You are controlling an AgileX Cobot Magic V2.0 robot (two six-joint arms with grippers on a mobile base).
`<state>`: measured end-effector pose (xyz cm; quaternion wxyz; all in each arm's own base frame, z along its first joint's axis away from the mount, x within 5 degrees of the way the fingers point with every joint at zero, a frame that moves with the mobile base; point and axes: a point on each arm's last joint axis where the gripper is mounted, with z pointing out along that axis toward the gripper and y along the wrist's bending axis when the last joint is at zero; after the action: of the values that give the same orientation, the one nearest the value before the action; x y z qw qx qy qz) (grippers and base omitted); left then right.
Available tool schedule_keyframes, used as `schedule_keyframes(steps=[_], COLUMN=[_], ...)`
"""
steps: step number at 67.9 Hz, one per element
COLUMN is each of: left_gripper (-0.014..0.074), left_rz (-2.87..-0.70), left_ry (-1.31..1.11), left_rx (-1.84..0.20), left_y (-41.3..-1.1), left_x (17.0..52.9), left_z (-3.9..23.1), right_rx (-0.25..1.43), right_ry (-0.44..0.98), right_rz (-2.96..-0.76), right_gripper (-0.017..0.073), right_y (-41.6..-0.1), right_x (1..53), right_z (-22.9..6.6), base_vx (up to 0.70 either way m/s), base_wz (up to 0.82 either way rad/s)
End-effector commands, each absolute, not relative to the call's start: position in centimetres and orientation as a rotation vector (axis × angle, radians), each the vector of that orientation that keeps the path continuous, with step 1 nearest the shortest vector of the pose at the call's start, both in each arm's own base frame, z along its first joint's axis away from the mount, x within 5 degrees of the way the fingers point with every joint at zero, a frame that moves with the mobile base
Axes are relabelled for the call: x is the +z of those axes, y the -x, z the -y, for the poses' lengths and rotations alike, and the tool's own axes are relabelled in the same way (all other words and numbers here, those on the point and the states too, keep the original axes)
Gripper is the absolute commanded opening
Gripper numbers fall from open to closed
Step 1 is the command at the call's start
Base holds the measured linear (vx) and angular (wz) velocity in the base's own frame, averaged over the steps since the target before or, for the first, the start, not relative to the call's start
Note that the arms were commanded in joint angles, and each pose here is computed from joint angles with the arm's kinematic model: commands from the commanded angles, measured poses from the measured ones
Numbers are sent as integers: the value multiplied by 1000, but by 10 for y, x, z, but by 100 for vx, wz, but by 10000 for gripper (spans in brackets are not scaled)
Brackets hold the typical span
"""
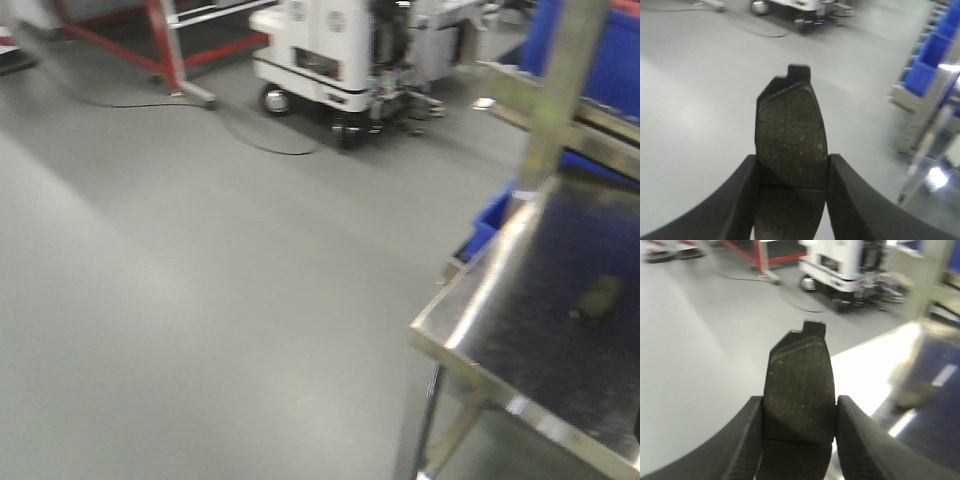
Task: Move and align brake pads A on conveyor
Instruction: 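Turn the base away from the table holding both brake pads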
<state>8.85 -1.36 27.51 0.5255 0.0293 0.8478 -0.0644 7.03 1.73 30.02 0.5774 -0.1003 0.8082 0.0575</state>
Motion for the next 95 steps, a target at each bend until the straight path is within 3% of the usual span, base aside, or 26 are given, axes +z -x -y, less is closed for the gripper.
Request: schedule_keyframes(steps=[1, 54, 95], left_gripper=[-6, -6, -6], left_rz=[-1911, -1911, -1911], left_ry=[-62, -62, -62], left_rx=[-167, -167, -167], left_y=[-92, -92, -92], left_x=[292, 292, 292], left_z=[14, 14, 14], right_rx=[125, 125, 127], right_ry=[210, 210, 209], right_rz=[-1775, -1775, -1775], right_gripper=[-8, -8, -8], right_y=[-72, -72, -72], right_x=[318, 318, 318], right_z=[-16, -16, -16], base_vx=[-22, -14, 8], base_wz=[86, 86, 36])
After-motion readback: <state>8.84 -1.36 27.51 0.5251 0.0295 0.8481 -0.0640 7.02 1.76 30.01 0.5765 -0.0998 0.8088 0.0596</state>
